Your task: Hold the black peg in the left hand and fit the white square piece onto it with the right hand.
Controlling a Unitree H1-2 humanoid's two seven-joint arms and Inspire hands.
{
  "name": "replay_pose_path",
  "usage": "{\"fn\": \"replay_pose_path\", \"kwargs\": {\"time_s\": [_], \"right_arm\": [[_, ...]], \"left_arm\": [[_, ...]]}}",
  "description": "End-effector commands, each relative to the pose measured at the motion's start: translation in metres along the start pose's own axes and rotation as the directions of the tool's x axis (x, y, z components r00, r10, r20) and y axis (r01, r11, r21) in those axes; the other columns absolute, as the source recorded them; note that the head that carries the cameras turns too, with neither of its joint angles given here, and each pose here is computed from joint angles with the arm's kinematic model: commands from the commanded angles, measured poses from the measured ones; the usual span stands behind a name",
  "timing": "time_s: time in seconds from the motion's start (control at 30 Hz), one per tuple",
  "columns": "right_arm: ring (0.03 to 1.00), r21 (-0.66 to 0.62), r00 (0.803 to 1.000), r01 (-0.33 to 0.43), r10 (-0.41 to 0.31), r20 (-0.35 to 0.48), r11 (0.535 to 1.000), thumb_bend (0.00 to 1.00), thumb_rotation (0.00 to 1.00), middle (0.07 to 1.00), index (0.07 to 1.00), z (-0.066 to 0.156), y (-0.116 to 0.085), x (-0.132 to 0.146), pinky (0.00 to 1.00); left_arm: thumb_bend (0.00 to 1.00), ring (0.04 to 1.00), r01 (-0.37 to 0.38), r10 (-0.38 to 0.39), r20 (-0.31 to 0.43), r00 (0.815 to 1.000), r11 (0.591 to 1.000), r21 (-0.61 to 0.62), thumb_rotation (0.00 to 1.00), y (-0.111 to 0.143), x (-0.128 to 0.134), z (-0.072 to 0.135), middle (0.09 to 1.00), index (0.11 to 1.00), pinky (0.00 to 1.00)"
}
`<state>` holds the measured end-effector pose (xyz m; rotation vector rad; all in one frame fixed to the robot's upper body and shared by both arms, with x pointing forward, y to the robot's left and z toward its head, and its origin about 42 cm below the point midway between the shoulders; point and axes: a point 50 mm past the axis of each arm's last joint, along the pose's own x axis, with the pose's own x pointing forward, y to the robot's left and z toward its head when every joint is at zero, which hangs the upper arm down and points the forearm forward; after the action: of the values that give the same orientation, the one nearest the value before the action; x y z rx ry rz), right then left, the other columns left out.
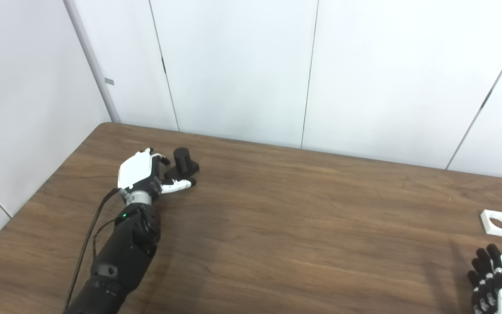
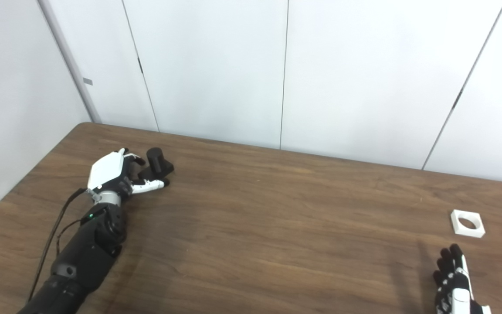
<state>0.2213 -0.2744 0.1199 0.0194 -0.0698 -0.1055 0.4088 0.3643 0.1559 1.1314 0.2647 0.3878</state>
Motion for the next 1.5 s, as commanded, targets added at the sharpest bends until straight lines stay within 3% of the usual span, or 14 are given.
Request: {"fn": "replay_pose_path", "kwargs": {"time_s": [0.0,0.47,0.53,0.63,1.1,1.47], "right_arm": [[0.997,0.011,1.0,0.006,-0.006,0.005,1.0,0.43,1.0,0.984,0.994,0.002,0.003,-0.011,1.0],[1.0,0.004,1.0,-0.006,0.006,0.001,1.0,0.49,1.0,0.987,1.0,0.002,0.004,-0.012,1.0],[1.0,0.012,1.0,-0.006,0.006,0.003,1.0,0.47,1.0,0.987,1.0,0.002,0.004,-0.013,1.0],[0.999,0.01,1.0,-0.004,0.004,0.004,1.0,0.46,1.0,0.985,1.0,0.001,0.004,-0.013,1.0],[0.986,-0.004,1.0,0.002,-0.002,0.005,1.0,0.45,1.0,0.977,0.994,0.001,0.006,-0.011,1.0],[0.987,0.0,1.0,0.001,-0.001,0.007,1.0,0.45,1.0,0.975,0.993,-0.001,0.009,-0.009,1.0]], "left_arm": [[0.85,1.0,-0.07,0.07,0.029,0.997,0.998,0.008,0.42,0.022,0.013,0.008,0.948,0.674,1.0],[0.78,0.971,-0.093,0.092,0.058,0.994,0.996,0.007,0.26,0.019,0.017,0.005,0.854,0.571,1.0],[0.58,0.948,-0.099,0.1,0.074,0.992,0.995,-0.019,0.11,0.017,0.019,0.003,0.821,0.505,1.0],[0.53,0.921,-0.095,0.098,0.086,0.991,0.995,-0.041,0.07,0.015,0.021,0.002,0.788,0.488,1.0],[0.52,0.862,-0.058,0.067,0.148,0.987,0.996,-0.069,0.05,0.012,0.014,0.005,0.757,0.487,1.0],[0.52,0.889,0.007,0.011,0.251,0.968,0.997,-0.072,0.05,0.013,-0.023,0.011,0.776,0.487,1.0]]}}
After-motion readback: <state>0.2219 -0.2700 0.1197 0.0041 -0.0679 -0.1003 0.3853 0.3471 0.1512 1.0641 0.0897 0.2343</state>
